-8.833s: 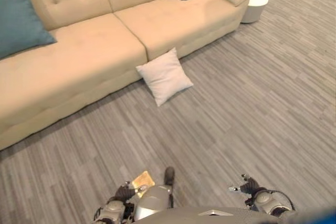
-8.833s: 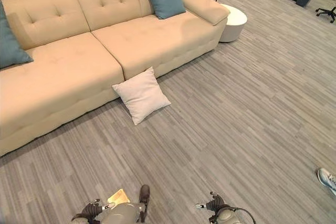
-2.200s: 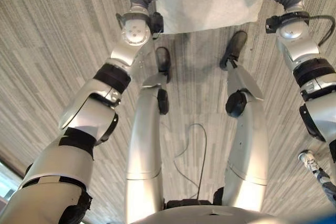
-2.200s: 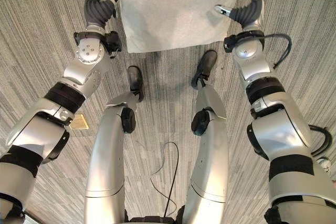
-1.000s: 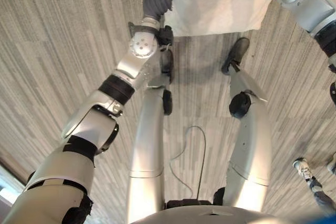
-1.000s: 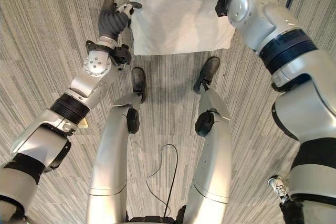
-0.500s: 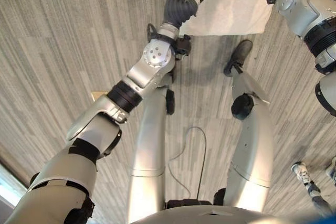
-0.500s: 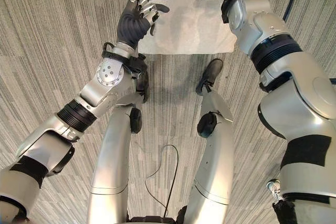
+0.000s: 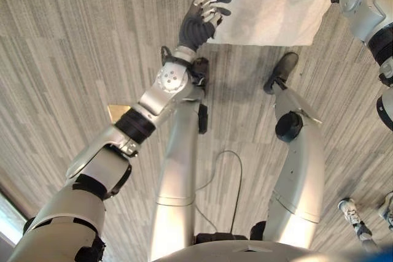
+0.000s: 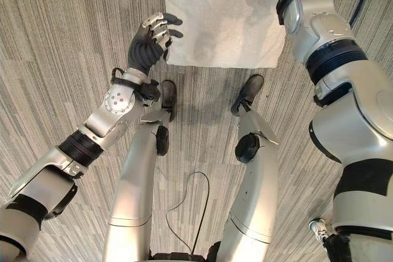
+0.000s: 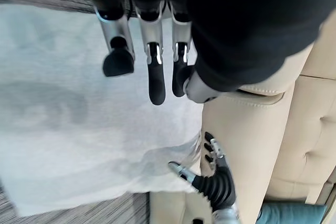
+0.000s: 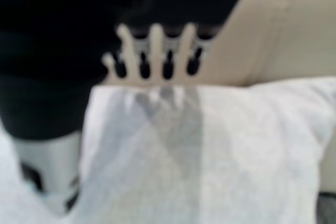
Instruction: Pick up all the scattered cushions and arrange them neatly on the sofa.
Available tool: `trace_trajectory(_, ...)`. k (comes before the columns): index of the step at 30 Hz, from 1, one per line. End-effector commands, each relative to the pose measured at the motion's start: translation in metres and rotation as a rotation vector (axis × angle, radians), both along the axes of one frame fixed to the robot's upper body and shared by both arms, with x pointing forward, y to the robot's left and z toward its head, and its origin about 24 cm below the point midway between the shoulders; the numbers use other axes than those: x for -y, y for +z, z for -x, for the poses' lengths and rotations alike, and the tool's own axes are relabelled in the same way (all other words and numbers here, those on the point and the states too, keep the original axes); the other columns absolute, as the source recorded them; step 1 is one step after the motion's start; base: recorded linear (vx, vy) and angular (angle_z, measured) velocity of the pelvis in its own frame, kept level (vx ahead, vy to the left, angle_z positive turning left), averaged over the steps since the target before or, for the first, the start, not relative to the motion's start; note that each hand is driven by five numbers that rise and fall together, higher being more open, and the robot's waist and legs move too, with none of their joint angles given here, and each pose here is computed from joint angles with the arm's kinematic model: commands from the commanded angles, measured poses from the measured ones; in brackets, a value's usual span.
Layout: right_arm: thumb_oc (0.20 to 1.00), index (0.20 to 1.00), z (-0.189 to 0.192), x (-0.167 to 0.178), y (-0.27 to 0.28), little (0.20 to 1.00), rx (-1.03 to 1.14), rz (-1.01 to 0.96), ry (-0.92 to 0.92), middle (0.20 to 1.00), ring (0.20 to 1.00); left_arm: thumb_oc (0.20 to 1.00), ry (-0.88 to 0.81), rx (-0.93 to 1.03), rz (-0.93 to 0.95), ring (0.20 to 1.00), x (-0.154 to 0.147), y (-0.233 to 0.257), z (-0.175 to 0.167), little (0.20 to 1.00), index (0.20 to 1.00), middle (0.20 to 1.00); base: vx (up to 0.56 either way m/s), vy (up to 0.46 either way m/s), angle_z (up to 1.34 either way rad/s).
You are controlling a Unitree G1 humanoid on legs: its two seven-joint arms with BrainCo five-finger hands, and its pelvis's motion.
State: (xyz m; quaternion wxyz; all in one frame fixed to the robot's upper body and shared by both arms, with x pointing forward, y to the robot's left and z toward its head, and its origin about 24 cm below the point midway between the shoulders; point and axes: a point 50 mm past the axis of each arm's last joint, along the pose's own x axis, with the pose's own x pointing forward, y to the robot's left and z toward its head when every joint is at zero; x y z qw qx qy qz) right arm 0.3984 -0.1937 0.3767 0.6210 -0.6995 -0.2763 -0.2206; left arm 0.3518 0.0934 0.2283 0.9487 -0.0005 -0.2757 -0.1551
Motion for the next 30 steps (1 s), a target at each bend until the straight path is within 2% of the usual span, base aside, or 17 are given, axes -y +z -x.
trace_trajectory(1, 1.000, 1.000, 0.010, 0.004, 0.022, 1.000, 0.093, 0.067, -0.034, 1.000, 1.000, 0.200, -0.114, 0.054, 0.096, 0.200, 0.013, 0.005, 0.019, 0.200, 0.200, 0.200, 0.00, 0.000, 0.00)
trace_trajectory(8, 1.000, 1.000, 0.010, 0.004, 0.022, 1.000, 0.093, 0.067, -0.034, 1.000, 1.000, 0.200, -0.114, 0.054, 0.096, 0.200, 0.013, 0.005, 0.019, 0.200, 0.200, 0.200, 0.00, 0.000, 0.00)
trace_trajectory(9, 1.000, 1.000, 0.012, 0.003, 0.028, 1.000, 0.100, 0.065, -0.023, 1.000, 1.000, 0.627, -0.103, 0.023, 0.116, 0.627, 0.005, -0.005, 0.020, 0.627, 0.627, 0.627, 0.05, -0.079, 0.00)
trace_trajectory(10, 1.000, 1.000, 0.006, 0.021, 0.014, 1.000, 0.017, -0.045, -0.048, 1.000, 1.000, 1.000, -0.123, 0.012, 0.117, 1.000, 0.000, -0.009, 0.025, 1.000, 1.000, 1.000, 0.06, -0.092, 0.02)
trace_trajectory(12, 1.000, 1.000, -0.001, 0.033, -0.009, 1.000, -0.081, -0.117, -0.055, 1.000, 1.000, 1.000, -0.130, 0.040, 0.109, 1.000, -0.015, -0.006, 0.034, 1.000, 1.000, 1.000, 0.03, -0.050, 0.13)
trace_trajectory(15, 1.000, 1.000, -0.004, 0.033, -0.020, 1.000, -0.120, -0.132, -0.041, 1.000, 1.000, 1.000, -0.128, 0.042, 0.117, 1.000, -0.020, -0.006, 0.038, 1.000, 1.000, 1.000, 0.00, -0.002, 0.05)
trace_trajectory(21, 1.000, 1.000, -0.016, 0.005, -0.062, 1.000, -0.280, -0.152, 0.103, 1.000, 1.000, 1.000, -0.092, 0.038, 0.174, 1.000, -0.032, -0.008, 0.039, 1.000, 1.000, 1.000, 0.00, 0.000, -0.01)
trace_trajectory(22, 0.435, 0.435, -0.017, -0.003, -0.071, 0.435, -0.318, -0.140, 0.131, 0.435, 0.435, 1.000, -0.090, 0.047, 0.179, 1.000, -0.032, -0.006, 0.038, 1.000, 1.000, 1.000, 0.00, 0.000, 0.00)
trace_trajectory(23, 0.200, 0.200, -0.017, -0.013, -0.075, 0.200, -0.336, -0.156, 0.191, 0.200, 0.200, 1.000, -0.093, 0.059, 0.179, 1.000, -0.030, -0.003, 0.038, 1.000, 1.000, 1.000, 0.00, 0.000, 0.00)
trace_trajectory(30, 0.200, 0.200, -0.011, -0.013, -0.066, 0.200, -0.280, -0.199, 0.253, 0.200, 0.200, 1.000, -0.072, 0.060, 0.200, 1.000, -0.035, -0.002, 0.037, 1.000, 1.000, 1.000, 0.00, 0.000, 0.00)
